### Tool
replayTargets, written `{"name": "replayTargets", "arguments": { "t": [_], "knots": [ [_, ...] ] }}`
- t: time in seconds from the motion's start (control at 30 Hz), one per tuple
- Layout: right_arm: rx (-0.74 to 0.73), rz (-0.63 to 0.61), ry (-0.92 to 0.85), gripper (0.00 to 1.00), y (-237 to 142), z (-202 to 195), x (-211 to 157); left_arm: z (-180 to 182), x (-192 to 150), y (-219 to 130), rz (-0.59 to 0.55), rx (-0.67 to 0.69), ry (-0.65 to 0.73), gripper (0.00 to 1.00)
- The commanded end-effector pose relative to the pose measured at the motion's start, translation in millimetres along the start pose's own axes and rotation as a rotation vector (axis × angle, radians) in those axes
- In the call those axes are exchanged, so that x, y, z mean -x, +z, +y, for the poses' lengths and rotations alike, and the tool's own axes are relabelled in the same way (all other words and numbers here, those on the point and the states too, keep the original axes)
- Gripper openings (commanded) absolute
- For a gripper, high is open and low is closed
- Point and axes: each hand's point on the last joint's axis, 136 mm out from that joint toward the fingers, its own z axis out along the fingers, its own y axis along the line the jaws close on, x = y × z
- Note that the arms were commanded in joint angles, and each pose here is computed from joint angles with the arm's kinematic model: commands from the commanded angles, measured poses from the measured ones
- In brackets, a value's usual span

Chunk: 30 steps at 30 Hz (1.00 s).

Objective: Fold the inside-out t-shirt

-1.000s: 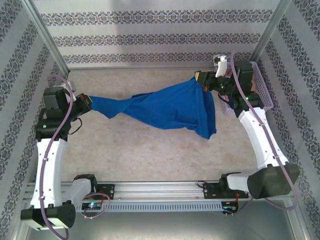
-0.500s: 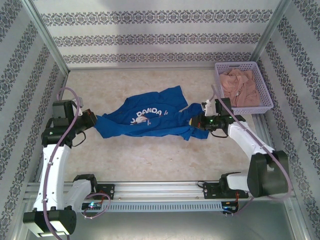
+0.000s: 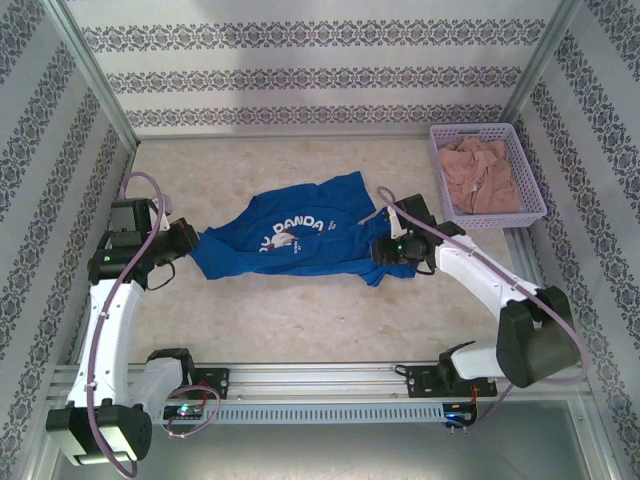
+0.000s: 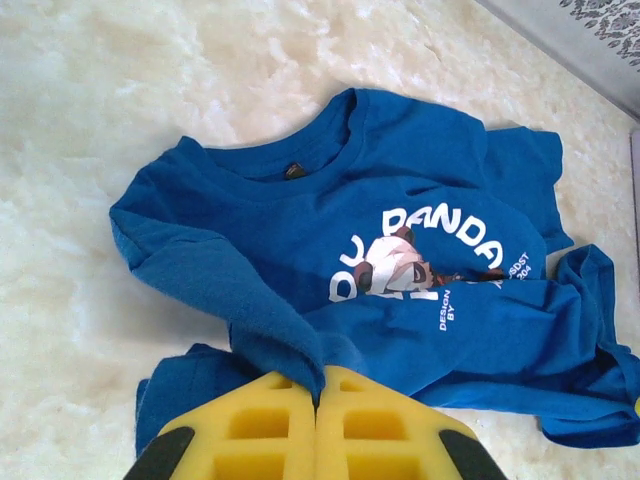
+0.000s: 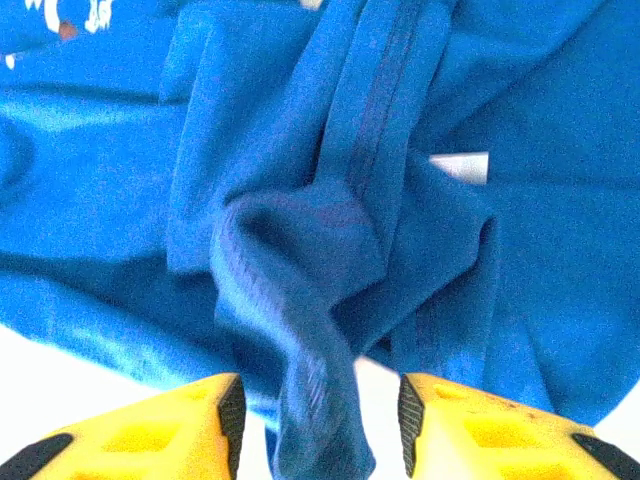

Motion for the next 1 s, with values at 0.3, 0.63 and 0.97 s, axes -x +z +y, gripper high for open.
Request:
{"name": "replayTargets", "arguments": {
  "t": [0.3, 0.63, 0.97],
  "knots": [
    [-0.097, 0.001, -0.008, 0.51, 12.0, -12.2, -15.7, -7.9, 9.6, 0.9, -0.030, -0.046, 0.017, 0.00],
    [-0.058, -0.047, -0.023, 0.08, 3.8, -7.4, 8.0, -6.8, 15.6, -0.5, -0.056, -0.035, 0.009, 0.00],
    [0.467, -0.569, -0.152, 0.00, -180.2, 60.4, 135.6, -31.7, 101.9, -61.1, -0.355, -0.021, -0.030, 0.00]
  ]
}}
